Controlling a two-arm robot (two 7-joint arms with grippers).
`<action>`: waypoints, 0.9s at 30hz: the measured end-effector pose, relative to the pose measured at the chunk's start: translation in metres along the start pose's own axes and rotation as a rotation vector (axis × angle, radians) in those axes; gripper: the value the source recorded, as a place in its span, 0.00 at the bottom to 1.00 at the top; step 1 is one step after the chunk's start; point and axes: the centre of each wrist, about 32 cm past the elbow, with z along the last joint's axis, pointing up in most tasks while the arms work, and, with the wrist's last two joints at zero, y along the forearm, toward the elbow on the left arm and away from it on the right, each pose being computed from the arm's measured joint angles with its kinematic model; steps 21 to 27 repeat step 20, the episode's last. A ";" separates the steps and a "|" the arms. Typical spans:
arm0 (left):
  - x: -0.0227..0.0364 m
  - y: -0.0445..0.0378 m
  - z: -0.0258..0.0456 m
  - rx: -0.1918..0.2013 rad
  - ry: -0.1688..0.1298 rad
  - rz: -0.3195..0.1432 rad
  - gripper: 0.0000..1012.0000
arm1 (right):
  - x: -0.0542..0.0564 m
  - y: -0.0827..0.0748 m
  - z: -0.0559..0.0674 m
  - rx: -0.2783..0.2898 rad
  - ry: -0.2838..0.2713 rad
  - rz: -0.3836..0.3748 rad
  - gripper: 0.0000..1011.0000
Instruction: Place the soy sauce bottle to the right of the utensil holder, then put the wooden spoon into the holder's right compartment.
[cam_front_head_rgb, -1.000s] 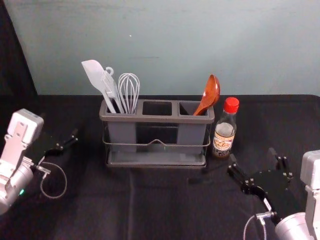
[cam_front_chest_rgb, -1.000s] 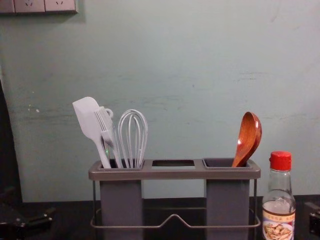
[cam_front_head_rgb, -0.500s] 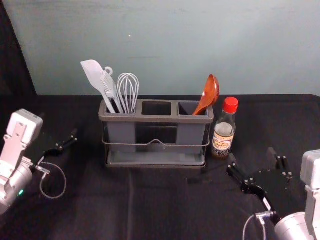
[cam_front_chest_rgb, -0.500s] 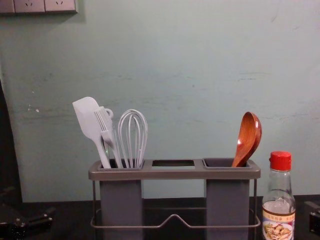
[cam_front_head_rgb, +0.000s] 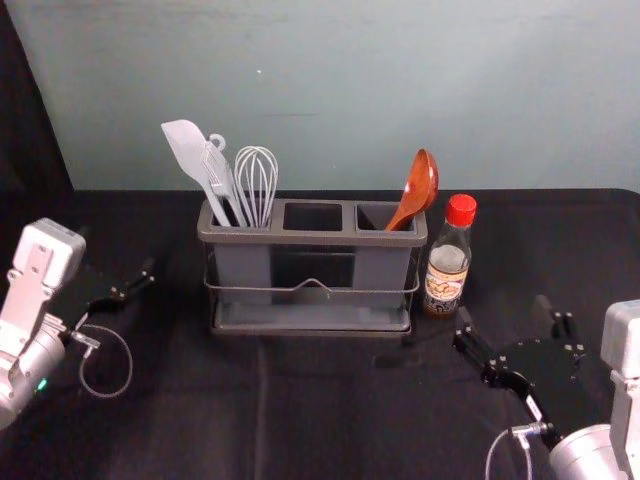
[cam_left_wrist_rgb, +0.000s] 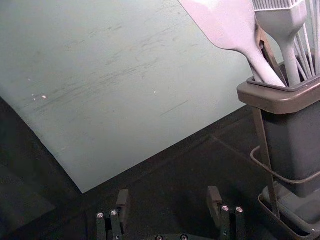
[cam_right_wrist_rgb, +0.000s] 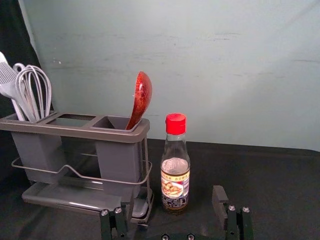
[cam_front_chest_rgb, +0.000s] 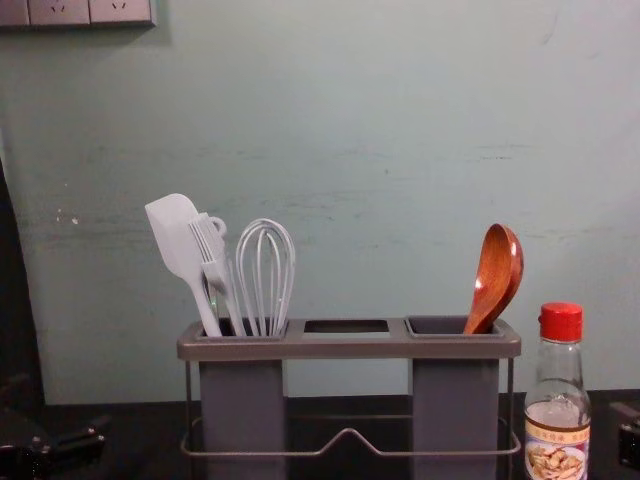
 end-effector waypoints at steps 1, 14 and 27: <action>0.0000 0.0000 0.0000 0.000 0.000 0.000 1.00 | 0.000 0.000 0.000 0.000 0.000 0.000 0.99; 0.0000 0.0000 0.0000 0.000 0.000 0.000 1.00 | 0.000 0.000 0.000 0.001 0.000 -0.001 0.99; 0.0000 0.0000 0.0000 0.000 0.000 0.000 1.00 | 0.000 0.000 0.000 0.001 0.000 -0.001 0.99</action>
